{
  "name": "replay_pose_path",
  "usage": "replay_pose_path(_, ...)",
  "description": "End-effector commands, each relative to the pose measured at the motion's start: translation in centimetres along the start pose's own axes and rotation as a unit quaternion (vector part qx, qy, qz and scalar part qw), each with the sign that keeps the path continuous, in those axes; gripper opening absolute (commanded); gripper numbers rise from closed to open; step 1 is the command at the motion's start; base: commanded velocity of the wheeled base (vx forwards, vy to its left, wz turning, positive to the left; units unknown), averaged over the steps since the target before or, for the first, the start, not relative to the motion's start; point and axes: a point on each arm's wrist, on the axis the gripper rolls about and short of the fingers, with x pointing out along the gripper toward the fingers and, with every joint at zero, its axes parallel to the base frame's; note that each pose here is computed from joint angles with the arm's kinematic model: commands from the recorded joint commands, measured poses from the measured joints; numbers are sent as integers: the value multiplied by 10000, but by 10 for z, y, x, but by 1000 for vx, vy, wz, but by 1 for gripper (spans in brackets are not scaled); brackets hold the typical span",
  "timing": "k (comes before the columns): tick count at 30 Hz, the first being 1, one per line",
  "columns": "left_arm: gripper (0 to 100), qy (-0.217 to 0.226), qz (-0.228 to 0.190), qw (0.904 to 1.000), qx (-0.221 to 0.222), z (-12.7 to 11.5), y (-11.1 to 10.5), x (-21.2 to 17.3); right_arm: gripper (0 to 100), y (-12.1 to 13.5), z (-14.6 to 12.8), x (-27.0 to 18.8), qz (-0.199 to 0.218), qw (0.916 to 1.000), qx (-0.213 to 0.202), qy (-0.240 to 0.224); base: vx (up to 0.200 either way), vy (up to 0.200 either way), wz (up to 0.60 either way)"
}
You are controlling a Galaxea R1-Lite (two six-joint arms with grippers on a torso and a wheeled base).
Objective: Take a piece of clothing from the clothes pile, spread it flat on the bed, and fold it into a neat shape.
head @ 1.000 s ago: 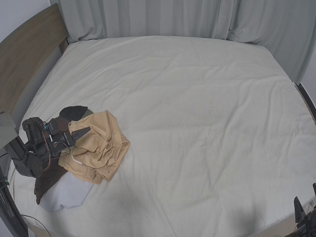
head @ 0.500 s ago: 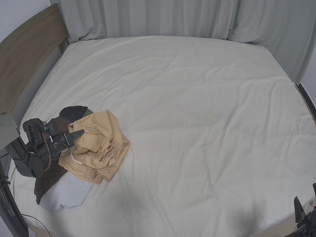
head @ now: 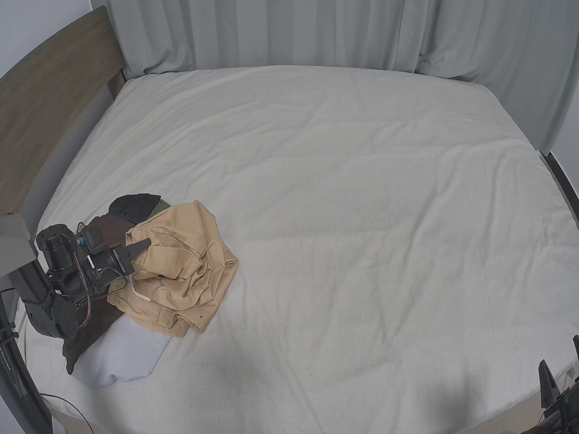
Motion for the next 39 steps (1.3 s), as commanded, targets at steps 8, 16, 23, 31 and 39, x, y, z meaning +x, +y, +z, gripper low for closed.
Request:
replay_pose_path(8,0,-34,-179,9998,52,-12,-23,-26,100,0,-5,0,2,10000,-5,4,0,0,0)
replay_pose_path(16,0,-58,-509,9986,160,-8,-52,-30,100,0,-5,0,2,10000,-5,4,0,0,0)
replay_pose_path(23,0,-118,-722,9968,321,-4,-65,-28,100,0,-5,0,2,10000,3,4,0,0,0)
replay_pose_path(31,0,-146,-873,9953,389,-2,-75,-30,100,0,-5,0,10,10000,3,3,0,0,0)
replay_pose_path(39,0,-159,-572,9982,-74,-11,-88,-33,100,0,-5,0,2,10000,3,4,0,0,0)
